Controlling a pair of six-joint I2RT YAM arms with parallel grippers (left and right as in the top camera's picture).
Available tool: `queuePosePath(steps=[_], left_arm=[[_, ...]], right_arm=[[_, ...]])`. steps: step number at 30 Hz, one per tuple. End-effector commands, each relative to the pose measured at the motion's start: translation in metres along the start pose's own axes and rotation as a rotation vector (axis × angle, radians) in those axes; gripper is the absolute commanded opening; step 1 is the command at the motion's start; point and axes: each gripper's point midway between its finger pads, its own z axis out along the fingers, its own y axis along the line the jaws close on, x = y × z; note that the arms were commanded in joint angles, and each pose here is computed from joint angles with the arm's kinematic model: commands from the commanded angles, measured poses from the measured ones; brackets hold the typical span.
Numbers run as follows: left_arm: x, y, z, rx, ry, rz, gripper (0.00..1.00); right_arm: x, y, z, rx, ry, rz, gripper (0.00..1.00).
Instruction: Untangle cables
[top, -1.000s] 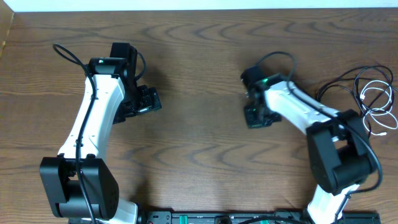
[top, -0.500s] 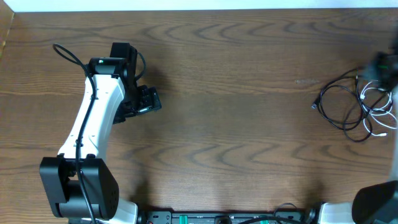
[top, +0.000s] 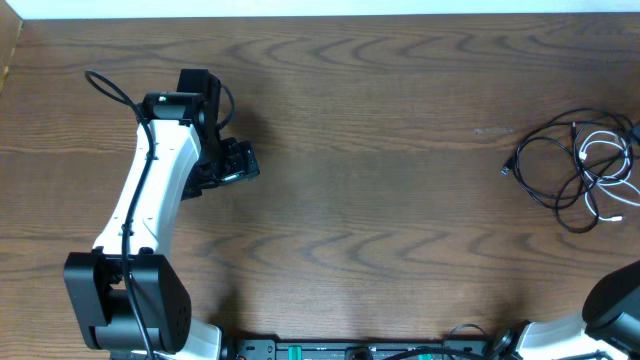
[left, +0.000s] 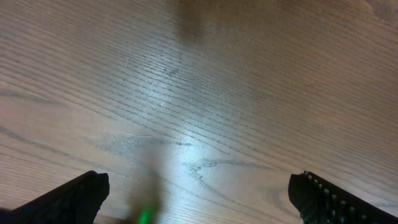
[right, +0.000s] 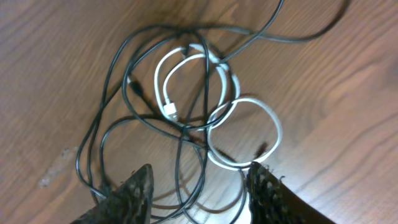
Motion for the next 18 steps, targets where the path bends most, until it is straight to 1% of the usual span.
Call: queuePosePath(steps=[1,4,5,7,9,11,14,15,16,18], left_arm=[[-0.001,0.001,-0.004,0.000,-0.008,-0.004,0.98],[-0.003,0.000,-0.004,0.004,-0.016,-0.004,0.98],[-0.005,-0.002,-0.004,0.007,-0.024,-0.001,0.98],[-0.009,-0.007,-0.004,0.017,-0.046,0.011,0.98],[-0.016,-0.025,-0.005,0.057,-0.087,0.084,0.98],[-0.022,-0.062,-0.008,0.125,-0.160,0.218,0.98],[-0.023,-0.097,-0.012,0.137,-0.245,0.373,0.98],[-0.023,-0.099,-0.012,0.129,-0.253,0.384,0.98],[-0.024,-0.099,-0.012,0.069,-0.283,0.407,0.98],[-0.021,-0.092,-0.011,-0.006,-0.286,0.419,0.98]], right_arm=[[0.008,0.016,0.008,-0.078,0.051,-0.017,0.52],[0.014,0.028,0.009,-0.132,0.077,-0.050,0.57],[0.019,0.042,0.007,-0.197,0.092,-0.097,0.60],[0.028,0.064,0.002,-0.289,0.115,-0.161,0.63],[0.047,0.101,-0.009,-0.425,0.153,-0.279,0.66],[0.069,0.131,-0.018,-0.480,0.179,-0.415,0.70],[0.099,0.162,-0.026,-0.485,0.198,-0.592,0.73],[0.103,0.165,-0.027,-0.472,0.199,-0.612,0.74],[0.111,0.169,-0.027,-0.434,0.203,-0.656,0.75],[0.127,0.174,-0.030,-0.390,0.221,-0.727,0.78]])
